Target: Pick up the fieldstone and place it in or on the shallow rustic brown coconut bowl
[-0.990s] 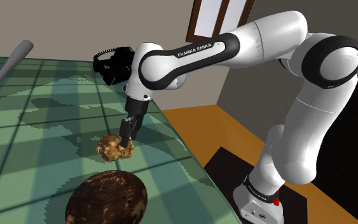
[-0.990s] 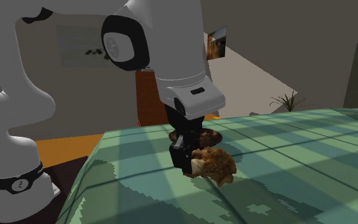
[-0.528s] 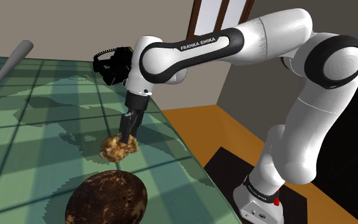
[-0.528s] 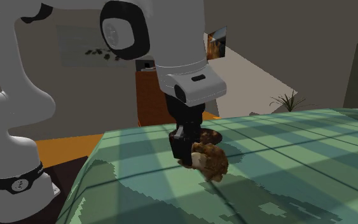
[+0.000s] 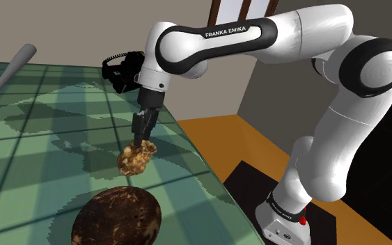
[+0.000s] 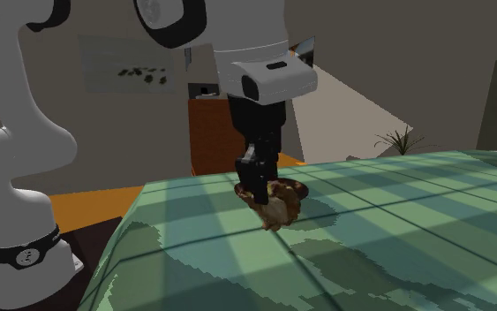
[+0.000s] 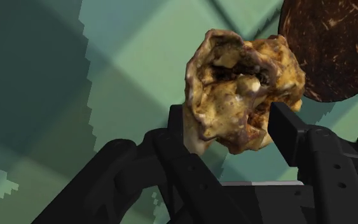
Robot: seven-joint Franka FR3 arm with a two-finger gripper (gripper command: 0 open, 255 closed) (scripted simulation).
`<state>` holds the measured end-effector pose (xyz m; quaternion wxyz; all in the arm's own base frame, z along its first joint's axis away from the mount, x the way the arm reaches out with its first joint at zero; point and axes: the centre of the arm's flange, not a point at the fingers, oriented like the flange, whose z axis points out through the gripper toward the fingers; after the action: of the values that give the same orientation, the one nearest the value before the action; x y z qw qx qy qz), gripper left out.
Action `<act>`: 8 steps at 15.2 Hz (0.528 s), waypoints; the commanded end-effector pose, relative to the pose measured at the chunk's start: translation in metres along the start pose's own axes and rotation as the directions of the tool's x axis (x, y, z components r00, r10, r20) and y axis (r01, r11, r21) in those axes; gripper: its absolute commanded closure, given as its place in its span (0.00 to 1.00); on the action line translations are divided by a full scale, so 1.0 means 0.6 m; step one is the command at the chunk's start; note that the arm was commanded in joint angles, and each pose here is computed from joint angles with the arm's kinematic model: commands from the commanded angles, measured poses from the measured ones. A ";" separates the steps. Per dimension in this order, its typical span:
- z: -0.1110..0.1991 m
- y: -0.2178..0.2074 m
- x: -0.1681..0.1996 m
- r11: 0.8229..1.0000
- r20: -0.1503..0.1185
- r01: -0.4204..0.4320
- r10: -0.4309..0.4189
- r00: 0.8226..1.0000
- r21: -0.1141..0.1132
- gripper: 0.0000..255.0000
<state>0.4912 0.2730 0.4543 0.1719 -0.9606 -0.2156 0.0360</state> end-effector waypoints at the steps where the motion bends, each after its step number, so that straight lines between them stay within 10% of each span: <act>1: -0.016 -0.007 -0.001 1.000 0.000 0.000 0.000 1.000 0.000 1.00; 8: -0.073 -0.028 -0.001 1.000 0.000 0.000 0.000 1.000 0.000 1.00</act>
<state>0.4920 0.2728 0.4951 0.1719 -0.9605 -0.2157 0.0359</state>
